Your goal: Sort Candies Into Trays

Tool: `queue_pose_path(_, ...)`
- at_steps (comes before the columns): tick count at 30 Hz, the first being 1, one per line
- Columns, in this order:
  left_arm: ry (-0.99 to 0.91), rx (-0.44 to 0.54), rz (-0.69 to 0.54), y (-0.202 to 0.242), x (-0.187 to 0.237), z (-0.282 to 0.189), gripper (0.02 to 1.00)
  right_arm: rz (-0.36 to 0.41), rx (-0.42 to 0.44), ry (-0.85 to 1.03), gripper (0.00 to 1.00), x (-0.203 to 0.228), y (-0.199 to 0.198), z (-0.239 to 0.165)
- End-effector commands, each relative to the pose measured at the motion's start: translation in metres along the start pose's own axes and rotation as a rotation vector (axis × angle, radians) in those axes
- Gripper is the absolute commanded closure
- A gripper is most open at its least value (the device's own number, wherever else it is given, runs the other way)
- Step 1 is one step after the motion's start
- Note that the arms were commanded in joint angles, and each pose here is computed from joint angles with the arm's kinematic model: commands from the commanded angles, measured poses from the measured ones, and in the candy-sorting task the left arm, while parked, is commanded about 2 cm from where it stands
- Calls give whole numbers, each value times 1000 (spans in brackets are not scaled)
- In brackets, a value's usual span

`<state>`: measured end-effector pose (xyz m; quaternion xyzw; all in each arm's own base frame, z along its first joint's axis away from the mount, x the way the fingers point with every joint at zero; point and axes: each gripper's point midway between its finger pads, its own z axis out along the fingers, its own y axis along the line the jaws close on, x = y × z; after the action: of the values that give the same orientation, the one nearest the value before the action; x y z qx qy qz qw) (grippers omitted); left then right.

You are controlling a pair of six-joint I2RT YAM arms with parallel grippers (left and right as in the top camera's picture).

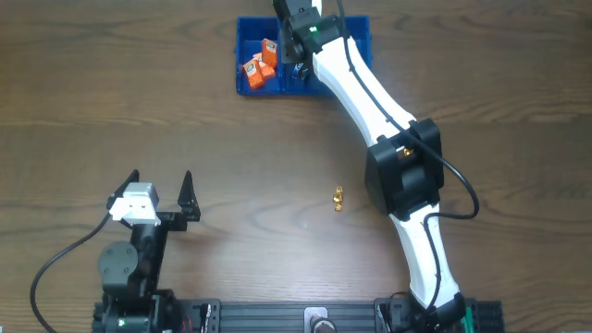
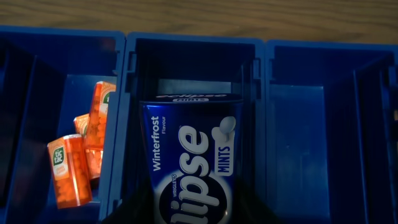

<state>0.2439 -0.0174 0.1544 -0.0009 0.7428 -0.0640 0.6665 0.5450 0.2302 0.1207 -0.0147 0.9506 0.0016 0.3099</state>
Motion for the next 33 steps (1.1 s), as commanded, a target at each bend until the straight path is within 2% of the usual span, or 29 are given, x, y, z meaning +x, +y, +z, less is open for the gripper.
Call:
queue_pose_path(1, 48, 14, 3, -1, 16, 1, 20, 32, 4, -1, 724, -2, -5, 3)
queue_pose_path(3, 48, 14, 3, -1, 16, 1, 23, 31, 5, 2, 581, -2, -5, 3)
queue_pose_path(4, 48, 14, 3, -1, 16, 1, 20, 28, 2, 2, 325, -1, -3, 3)
queue_pose_path(7, 48, 14, 3, -1, 16, 1, 20, 23, -4, -5, 224, -2, 1, -2)
queue_pose_path(11, 49, 14, 3, -1, 17, 1, 20, 25, -8, -13, 198, -10, -4, -32)
queue_pose_path(14, 48, 14, 3, -1, 16, 1, 20, 2, -7, -2, 185, 0, -15, -73)
queue_pose_path(16, 48, 14, 3, -1, 16, 1, 23, -5, -16, -10, 185, 14, -22, -95)
queue_pose_path(19, 48, 14, 3, -1, 16, 1, 23, -7, -49, 10, 185, 70, -30, -126)
queue_pose_path(22, 48, 14, 3, -1, 16, 1, 20, 37, -75, 160, 187, 155, -40, -129)
queue_pose_path(24, 48, 14, 3, -1, 16, 1, 20, 78, -35, 275, 191, 215, -53, -116)
queue_pose_path(26, 48, 14, 3, -1, 16, 1, 20, 63, -18, 351, 194, 257, -60, -102)
queue_pose_path(29, 48, 14, 3, -1, 16, 1, 20, 62, -37, 407, 215, 291, -64, -91)
queue_pose_path(33, 48, 14, 3, -1, 16, 1, 20, 59, -46, 431, 224, 308, -66, -86)
